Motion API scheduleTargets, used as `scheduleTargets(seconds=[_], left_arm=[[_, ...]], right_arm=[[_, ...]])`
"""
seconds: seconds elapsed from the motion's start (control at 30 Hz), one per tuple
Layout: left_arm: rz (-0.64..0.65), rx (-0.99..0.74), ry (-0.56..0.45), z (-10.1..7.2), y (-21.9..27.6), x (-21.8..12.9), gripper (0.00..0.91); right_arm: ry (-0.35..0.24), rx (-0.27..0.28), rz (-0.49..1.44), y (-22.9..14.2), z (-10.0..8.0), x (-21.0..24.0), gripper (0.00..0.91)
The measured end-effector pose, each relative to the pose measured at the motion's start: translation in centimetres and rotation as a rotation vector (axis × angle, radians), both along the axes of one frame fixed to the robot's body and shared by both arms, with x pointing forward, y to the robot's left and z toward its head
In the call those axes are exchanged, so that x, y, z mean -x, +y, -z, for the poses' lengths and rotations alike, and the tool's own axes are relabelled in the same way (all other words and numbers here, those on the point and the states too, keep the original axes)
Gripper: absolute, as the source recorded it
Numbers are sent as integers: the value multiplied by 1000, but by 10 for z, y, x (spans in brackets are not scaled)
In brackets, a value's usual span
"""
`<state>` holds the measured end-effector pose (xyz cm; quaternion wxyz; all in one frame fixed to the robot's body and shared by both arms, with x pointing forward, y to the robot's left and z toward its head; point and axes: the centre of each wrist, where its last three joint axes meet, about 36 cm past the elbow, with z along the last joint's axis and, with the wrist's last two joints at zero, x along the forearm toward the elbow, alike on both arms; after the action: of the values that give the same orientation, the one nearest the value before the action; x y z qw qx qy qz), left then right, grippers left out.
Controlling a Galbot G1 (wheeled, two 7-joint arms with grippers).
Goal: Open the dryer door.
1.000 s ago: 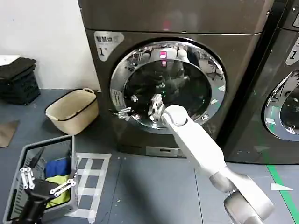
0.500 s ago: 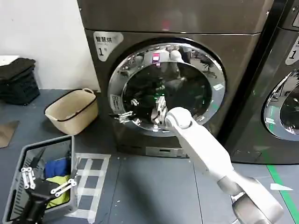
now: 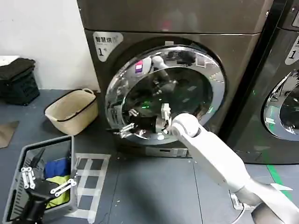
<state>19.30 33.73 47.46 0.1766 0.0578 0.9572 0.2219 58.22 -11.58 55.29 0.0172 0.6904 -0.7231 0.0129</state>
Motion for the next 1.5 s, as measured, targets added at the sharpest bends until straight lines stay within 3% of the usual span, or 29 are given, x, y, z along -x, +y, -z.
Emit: scheduleTargets(seconds=[1.0,1.23,1.5], left_arm=[[10,2,-2,0,-1,-2,907],[28,8,-2,1,-1,-8,907],[108,8,38,-2,-2,-29,907]], right_arm=[[-78,13,-177,-76,-12,90,907],[-109,12,-205,-102,-8,112,907],[-97,18,-174,-132,1,133,907]])
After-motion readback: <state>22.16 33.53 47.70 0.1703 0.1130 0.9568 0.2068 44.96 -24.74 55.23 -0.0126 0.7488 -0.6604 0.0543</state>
